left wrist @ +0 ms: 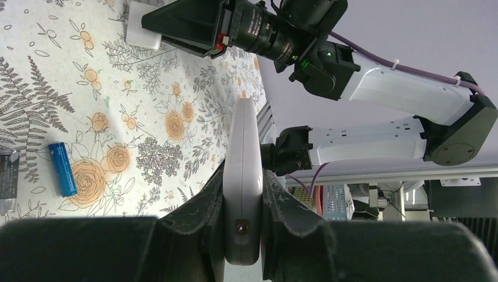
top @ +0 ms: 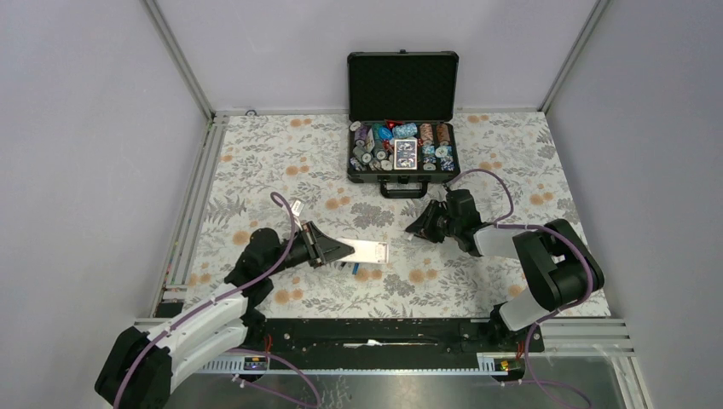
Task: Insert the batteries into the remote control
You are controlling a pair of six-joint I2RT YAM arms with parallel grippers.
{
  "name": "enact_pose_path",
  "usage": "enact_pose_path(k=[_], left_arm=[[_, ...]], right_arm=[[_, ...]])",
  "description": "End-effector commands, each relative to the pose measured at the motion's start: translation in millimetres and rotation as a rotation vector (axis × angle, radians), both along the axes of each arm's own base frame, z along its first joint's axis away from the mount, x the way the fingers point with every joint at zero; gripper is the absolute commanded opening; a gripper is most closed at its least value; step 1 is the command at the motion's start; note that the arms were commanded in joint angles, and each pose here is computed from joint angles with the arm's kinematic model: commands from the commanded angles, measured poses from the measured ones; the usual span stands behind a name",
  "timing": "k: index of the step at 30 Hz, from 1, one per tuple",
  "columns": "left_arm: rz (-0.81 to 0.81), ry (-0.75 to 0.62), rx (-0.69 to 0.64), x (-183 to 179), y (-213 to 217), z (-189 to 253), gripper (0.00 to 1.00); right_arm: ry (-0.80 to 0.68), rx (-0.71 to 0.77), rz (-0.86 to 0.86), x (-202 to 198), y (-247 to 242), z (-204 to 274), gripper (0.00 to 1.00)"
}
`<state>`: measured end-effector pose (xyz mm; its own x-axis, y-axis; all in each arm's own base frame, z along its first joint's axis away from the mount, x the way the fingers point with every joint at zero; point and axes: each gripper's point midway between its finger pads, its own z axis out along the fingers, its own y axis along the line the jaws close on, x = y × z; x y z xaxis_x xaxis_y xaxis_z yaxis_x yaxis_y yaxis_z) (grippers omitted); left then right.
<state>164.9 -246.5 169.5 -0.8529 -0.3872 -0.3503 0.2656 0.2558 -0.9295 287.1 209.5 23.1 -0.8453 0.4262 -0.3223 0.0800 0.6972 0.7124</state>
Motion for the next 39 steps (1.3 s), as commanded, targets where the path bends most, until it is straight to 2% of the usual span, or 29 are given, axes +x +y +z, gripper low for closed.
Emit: enact_pose_path(k=[1, 6, 10, 25, 35, 39], left_arm=[[0.013, -0.040, -0.085, 4.6, -2.3, 18.8, 0.00], [0.055, 0.013, -0.067, 9.2, -0.7, 6.6, 0.00], [0.083, 0.046, -0.057, 11.7, -1.6, 0.8, 0.00], [0.180, 0.207, -0.028, 9.2, -19.4, -35.9, 0.00], [0.198, 0.318, 0.006, 0.4, -41.3, -65.3, 0.00], [0.191, 0.333, 0.006, -1.5, -50.1, -69.5, 0.07]], right_arm=[[0.007, -0.038, -0.036, 1.5, -9.6, -4.5, 0.33], [0.004, -0.058, -0.048, -2.9, -15.2, -0.1, 0.51], [-0.009, -0.075, -0.050, -7.7, -20.3, 8.6, 0.55], [-0.073, -0.020, 0.023, -54.5, -24.3, 42.8, 0.59], [-0.114, -0.013, 0.072, -64.9, -20.8, 59.7, 0.60], [-0.115, -0.011, 0.090, -69.5, -19.6, 60.7, 0.60]])
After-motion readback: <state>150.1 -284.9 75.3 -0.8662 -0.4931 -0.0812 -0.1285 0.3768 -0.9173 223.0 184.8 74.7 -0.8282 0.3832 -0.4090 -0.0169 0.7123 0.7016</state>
